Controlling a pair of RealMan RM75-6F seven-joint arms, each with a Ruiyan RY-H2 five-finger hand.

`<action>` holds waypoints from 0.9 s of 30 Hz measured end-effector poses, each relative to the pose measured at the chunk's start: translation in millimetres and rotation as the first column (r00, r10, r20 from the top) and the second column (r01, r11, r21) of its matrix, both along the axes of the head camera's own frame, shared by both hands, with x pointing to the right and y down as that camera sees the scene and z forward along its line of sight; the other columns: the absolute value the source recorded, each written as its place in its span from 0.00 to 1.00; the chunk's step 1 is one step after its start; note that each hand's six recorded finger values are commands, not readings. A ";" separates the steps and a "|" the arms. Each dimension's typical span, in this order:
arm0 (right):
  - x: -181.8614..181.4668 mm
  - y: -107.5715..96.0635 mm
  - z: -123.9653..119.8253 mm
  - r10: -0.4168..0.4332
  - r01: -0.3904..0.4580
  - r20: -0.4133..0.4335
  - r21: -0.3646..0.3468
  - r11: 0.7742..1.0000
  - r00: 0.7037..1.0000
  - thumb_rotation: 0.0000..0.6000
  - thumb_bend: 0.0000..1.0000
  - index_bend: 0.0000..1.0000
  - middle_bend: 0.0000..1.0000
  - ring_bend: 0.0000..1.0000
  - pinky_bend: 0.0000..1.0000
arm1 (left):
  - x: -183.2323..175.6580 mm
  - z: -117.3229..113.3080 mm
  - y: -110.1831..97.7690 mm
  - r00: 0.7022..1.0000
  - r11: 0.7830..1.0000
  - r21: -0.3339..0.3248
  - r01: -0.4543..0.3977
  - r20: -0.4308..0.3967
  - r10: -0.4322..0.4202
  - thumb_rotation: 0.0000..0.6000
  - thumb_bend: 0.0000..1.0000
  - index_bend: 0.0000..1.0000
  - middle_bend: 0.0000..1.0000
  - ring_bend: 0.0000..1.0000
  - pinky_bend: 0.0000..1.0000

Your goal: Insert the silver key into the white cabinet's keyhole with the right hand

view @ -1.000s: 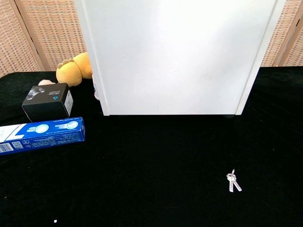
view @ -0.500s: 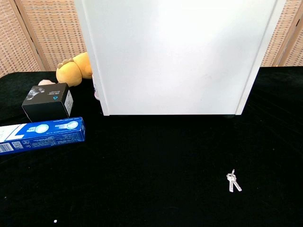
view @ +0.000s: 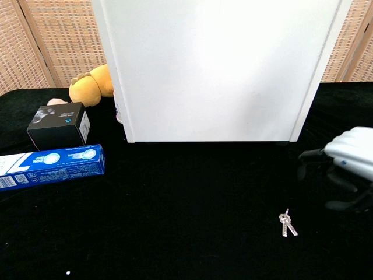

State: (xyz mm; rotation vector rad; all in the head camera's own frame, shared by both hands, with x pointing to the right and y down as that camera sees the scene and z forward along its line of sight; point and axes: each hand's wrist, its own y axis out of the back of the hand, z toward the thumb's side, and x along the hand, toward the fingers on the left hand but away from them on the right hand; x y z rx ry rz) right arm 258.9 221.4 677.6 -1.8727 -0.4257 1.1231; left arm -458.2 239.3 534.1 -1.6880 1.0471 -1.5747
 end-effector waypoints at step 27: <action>-28.6 9.3 54.1 -0.171 0.169 -0.036 -0.055 0.984 0.985 1.00 0.56 0.53 0.89 0.89 1.00 | -0.5 10.2 0.8 1.000 1.000 -0.024 0.001 0.027 -0.001 1.00 0.00 0.00 0.00 0.00 0.00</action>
